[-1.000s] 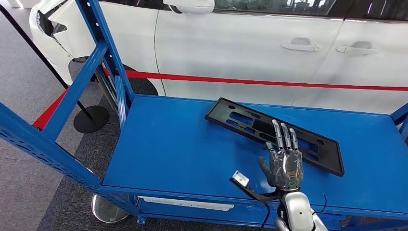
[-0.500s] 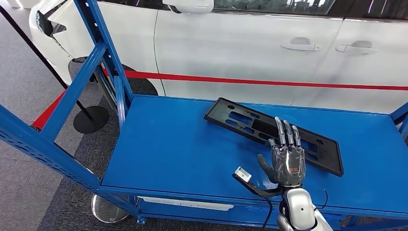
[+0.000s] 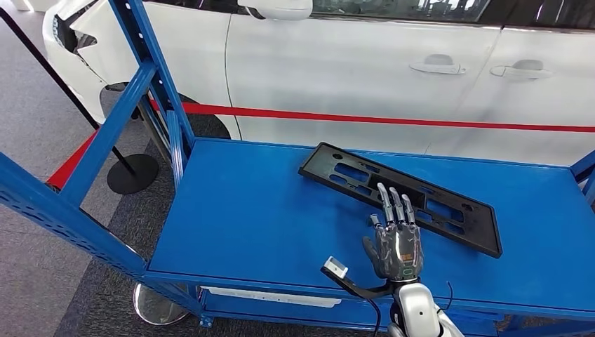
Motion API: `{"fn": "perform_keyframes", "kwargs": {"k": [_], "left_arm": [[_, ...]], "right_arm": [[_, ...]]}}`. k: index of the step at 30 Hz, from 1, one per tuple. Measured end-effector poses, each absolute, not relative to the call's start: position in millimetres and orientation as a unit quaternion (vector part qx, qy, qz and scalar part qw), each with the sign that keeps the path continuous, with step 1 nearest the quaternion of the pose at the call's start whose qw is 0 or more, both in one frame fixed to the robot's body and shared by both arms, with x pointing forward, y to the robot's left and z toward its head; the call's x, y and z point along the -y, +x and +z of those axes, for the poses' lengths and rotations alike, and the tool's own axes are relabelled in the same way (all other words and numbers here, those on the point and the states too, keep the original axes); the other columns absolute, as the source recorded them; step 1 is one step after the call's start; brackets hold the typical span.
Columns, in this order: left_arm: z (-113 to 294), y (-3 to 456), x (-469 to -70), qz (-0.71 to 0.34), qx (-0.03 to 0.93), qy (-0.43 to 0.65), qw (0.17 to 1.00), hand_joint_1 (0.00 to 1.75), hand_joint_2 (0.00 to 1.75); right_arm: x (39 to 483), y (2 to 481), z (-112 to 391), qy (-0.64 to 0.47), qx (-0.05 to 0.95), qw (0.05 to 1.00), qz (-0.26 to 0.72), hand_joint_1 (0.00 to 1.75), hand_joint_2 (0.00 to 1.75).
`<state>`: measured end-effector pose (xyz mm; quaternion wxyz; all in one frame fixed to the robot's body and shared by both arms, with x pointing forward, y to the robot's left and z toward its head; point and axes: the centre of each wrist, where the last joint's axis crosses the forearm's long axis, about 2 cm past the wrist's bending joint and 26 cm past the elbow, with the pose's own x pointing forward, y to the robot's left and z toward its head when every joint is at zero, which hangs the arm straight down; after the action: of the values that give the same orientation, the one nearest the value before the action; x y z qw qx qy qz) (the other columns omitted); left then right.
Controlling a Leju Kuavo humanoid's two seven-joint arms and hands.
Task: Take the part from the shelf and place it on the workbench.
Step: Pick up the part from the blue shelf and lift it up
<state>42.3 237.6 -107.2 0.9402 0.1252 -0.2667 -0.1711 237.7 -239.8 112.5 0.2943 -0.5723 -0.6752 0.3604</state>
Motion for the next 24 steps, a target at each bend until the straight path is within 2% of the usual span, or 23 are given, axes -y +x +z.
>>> {"fn": "perform_keyframes", "kwargs": {"k": [1,7,11,16,20,24], "left_arm": [[-107,42,-238,-0.171,0.267,0.125,0.94,0.0,1.75],[-107,42,-238,-0.176,0.266,0.125,0.939,0.0,1.75],[-107,43,-238,-0.176,0.264,0.125,0.94,0.0,1.75],[-107,43,-238,-0.177,0.262,0.124,0.941,0.0,1.75],[-107,43,-237,-0.177,0.261,0.123,0.941,0.0,1.75],[-107,43,-237,-0.175,0.259,0.123,0.942,0.0,1.75]], "right_arm": [[239,236,114,-0.569,0.68,0.289,0.361,0.0,0.0],[239,234,126,-0.561,0.701,0.259,0.356,0.0,0.0],[244,236,126,-0.569,0.694,0.284,0.338,0.0,1.75],[245,237,123,-0.582,0.681,0.295,0.332,0.0,1.75],[245,236,123,-0.582,0.681,0.295,0.333,1.75,1.75],[241,234,121,-0.579,0.681,0.3,0.333,1.75,1.75]]}}
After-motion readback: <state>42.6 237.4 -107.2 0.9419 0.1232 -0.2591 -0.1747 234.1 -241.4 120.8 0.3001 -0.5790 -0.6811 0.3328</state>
